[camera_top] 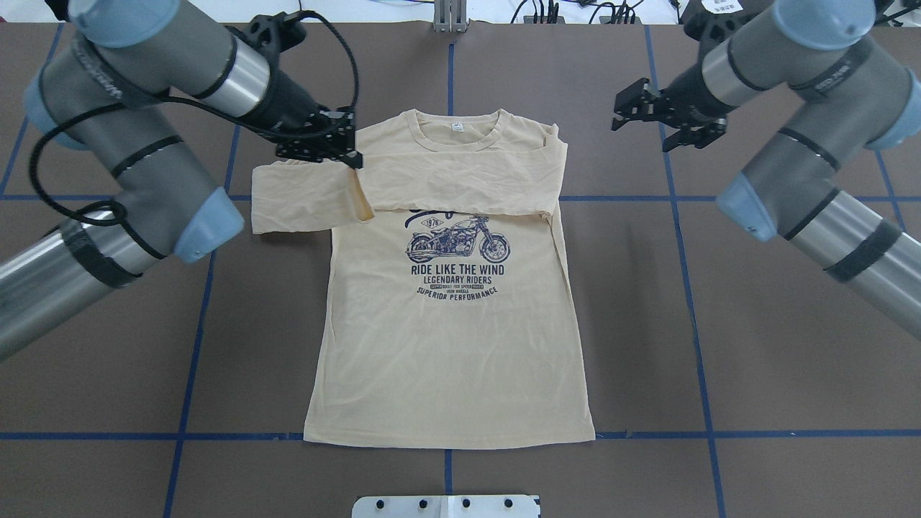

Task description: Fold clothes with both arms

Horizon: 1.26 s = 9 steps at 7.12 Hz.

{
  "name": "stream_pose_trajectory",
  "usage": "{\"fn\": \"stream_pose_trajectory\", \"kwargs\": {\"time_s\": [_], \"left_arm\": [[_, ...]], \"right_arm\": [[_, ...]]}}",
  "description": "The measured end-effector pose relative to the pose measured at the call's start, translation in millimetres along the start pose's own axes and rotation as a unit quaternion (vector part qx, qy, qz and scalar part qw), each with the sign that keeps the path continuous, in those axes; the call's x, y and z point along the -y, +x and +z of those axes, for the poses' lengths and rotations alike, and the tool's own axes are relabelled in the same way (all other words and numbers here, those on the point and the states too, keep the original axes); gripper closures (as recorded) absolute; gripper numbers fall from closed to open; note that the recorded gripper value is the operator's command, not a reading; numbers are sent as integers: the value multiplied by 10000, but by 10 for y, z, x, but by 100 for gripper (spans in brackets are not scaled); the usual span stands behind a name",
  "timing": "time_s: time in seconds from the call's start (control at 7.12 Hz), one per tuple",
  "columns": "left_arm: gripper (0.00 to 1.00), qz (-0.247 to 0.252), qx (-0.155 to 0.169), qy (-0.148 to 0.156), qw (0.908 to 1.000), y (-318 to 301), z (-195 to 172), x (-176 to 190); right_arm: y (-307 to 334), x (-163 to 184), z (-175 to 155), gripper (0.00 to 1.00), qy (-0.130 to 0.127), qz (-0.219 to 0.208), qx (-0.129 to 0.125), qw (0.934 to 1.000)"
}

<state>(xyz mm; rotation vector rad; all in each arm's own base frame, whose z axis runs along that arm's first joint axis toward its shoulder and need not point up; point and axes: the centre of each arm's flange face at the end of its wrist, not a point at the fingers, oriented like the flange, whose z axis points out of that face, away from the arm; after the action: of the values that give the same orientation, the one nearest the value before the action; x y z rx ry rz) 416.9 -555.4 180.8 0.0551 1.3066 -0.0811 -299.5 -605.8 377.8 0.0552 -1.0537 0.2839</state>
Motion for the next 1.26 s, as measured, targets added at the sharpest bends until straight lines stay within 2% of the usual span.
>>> {"fn": "stream_pose_trajectory", "kwargs": {"time_s": [0.28, 0.42, 0.56, 0.7, 0.84, 1.12, 1.26], "left_arm": [[100, -295, -115, 309, 9990, 1121, 608, 40], [100, -386, -204, 454, 9980, 1492, 876, 5], [76, -443, -296, 567, 9970, 1730, 1102, -17], [25, -453, -354, 646, 9963, 1846, 1266, -40], [6, -437, -403, 750, 9954, 1890, 1360, -65], [5, -416, -460, 913, 9939, 1895, 1376, -44], [6, -405, -478, 936, 9936, 1836, 1286, 34]], "right_arm": [[660, 90, -124, 1, -3, -126, -196, 9997], [823, 67, -141, 1, -2, -133, -256, 9996], [925, 38, -158, 1, 3, -123, -293, 9995], [971, 27, -171, 0, 36, -108, -322, 9994], [976, 20, -162, 0, 113, -92, -368, 9992], [763, -211, -75, 0, 226, 156, -362, 9990], [561, -521, -30, 0, 232, 396, -277, 9986]]}}
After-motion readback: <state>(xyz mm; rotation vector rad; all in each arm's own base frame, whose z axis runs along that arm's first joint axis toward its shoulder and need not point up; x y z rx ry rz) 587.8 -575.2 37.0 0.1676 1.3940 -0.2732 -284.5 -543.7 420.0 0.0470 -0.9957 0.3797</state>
